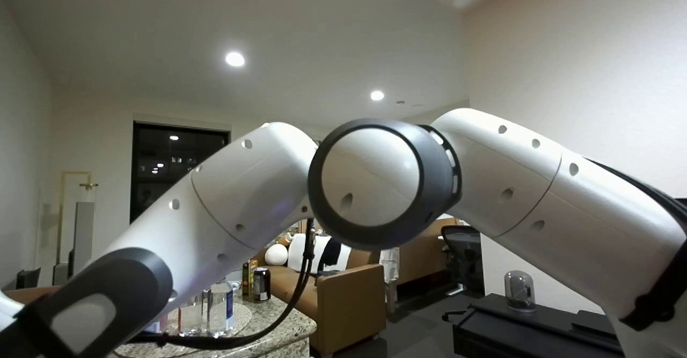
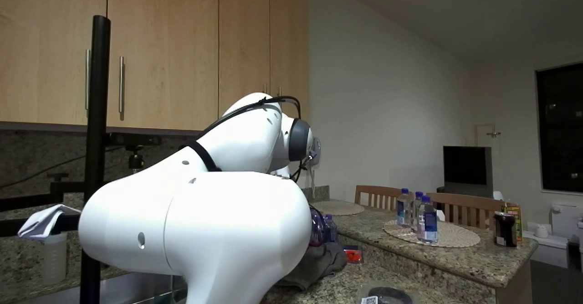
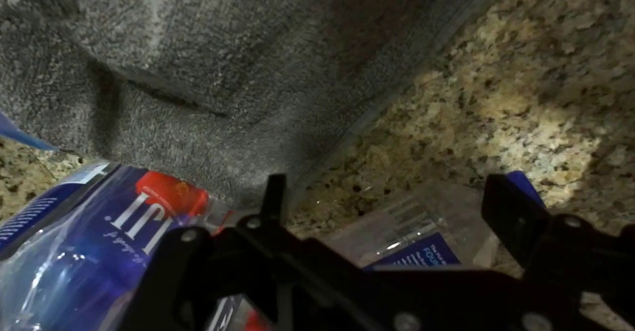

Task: Move the grey towel to the right

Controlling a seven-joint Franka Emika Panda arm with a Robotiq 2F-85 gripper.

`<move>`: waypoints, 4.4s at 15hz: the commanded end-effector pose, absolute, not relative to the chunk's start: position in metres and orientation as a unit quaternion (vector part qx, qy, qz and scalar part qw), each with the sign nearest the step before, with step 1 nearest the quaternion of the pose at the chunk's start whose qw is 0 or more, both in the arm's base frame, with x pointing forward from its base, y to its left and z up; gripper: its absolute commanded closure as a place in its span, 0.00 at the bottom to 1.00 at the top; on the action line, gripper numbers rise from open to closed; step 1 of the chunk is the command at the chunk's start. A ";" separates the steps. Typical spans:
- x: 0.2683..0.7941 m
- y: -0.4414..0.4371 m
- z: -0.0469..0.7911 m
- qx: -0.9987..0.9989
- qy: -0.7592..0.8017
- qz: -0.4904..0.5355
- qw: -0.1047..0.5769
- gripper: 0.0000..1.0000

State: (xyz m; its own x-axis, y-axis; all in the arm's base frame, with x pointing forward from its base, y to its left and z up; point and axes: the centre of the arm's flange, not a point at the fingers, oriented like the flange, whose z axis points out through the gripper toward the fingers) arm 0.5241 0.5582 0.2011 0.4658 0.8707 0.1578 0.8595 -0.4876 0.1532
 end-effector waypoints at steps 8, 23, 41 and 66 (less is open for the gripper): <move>0.570 0.584 0.137 0.846 0.522 0.091 0.052 0.00; 0.586 0.569 0.102 0.848 0.526 0.021 0.066 0.32; 0.585 0.556 0.137 0.860 0.511 -0.002 -0.015 0.89; 0.618 0.475 0.321 0.893 0.430 0.097 -0.089 0.90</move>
